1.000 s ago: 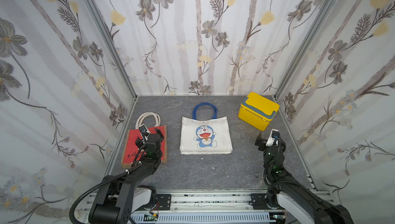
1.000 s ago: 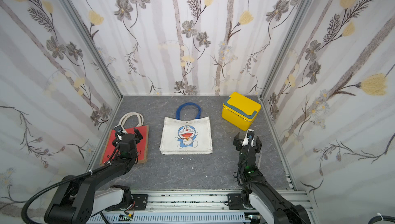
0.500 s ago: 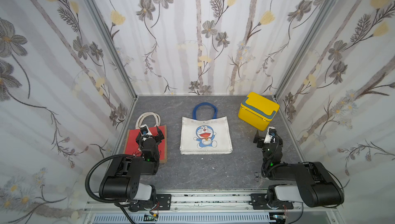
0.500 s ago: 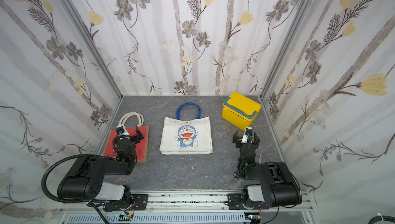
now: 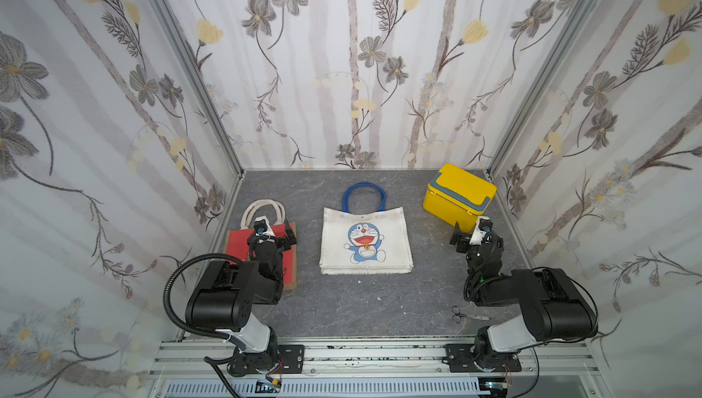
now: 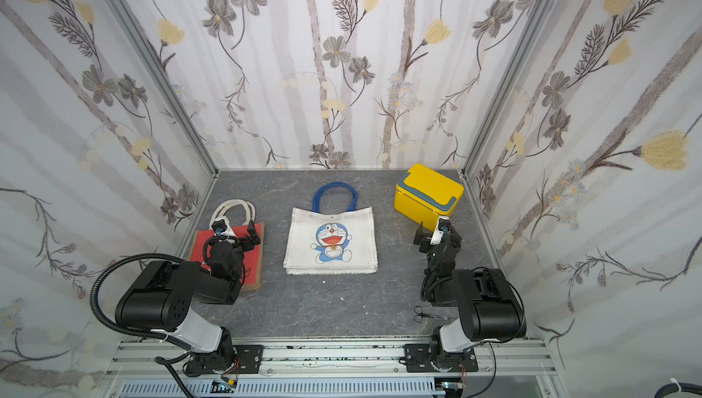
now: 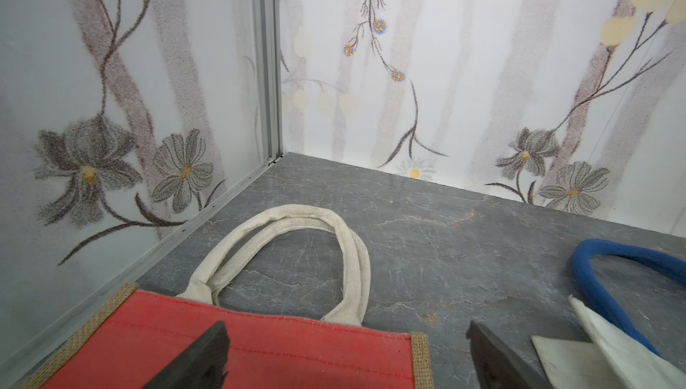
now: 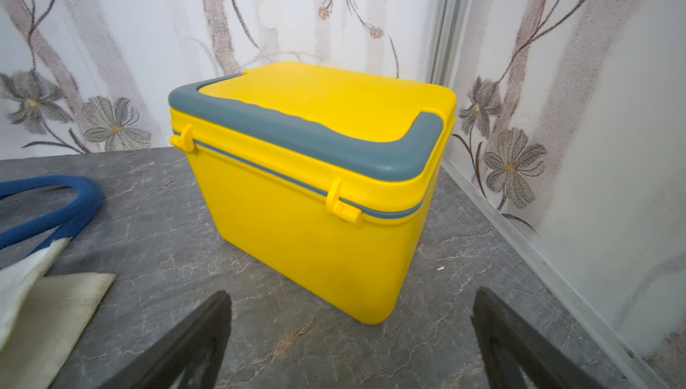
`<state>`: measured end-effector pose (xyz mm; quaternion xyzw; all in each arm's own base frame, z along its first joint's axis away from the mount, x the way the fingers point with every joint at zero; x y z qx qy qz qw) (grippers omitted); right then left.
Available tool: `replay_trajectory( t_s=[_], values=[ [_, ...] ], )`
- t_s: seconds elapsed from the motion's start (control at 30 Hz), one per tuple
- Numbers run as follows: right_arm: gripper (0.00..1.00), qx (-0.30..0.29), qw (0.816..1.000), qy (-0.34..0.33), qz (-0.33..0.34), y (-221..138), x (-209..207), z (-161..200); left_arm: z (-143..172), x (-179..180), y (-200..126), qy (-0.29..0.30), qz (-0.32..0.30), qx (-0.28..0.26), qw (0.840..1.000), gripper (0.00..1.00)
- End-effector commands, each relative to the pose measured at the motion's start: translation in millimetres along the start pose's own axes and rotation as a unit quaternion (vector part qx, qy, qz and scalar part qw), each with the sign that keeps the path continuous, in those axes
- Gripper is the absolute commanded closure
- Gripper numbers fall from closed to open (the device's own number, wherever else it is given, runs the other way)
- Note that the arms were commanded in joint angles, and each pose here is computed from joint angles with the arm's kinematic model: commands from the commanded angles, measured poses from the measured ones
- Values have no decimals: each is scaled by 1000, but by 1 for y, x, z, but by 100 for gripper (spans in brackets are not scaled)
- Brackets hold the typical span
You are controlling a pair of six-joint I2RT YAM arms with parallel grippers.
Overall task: Put away the canvas bag
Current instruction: Reset both arms
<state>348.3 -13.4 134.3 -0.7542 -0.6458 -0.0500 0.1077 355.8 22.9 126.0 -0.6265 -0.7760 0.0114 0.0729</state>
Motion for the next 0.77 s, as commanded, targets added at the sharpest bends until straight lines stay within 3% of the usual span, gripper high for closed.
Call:
replay_trajectory(
  t_s=[0.0,0.73],
  values=[
    [0,-5,1000,10,-9,1,3,-3,-6,-1,1,-6,4,-13,1000,0],
    [0,-4,1000,10,-12,1,4,-3,-7,-1,1,-5,4,-15,1000,0]
  ],
)
Point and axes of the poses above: each gripper's point midway between its finger pads, its own y axis out along the fingers, its own x axis along the line the jaws close on, z = x × y, the point moved 2 cm from there along -y, back along the fingers, and after that the axes turned 12 degrees about y, right-handed, at the moved point
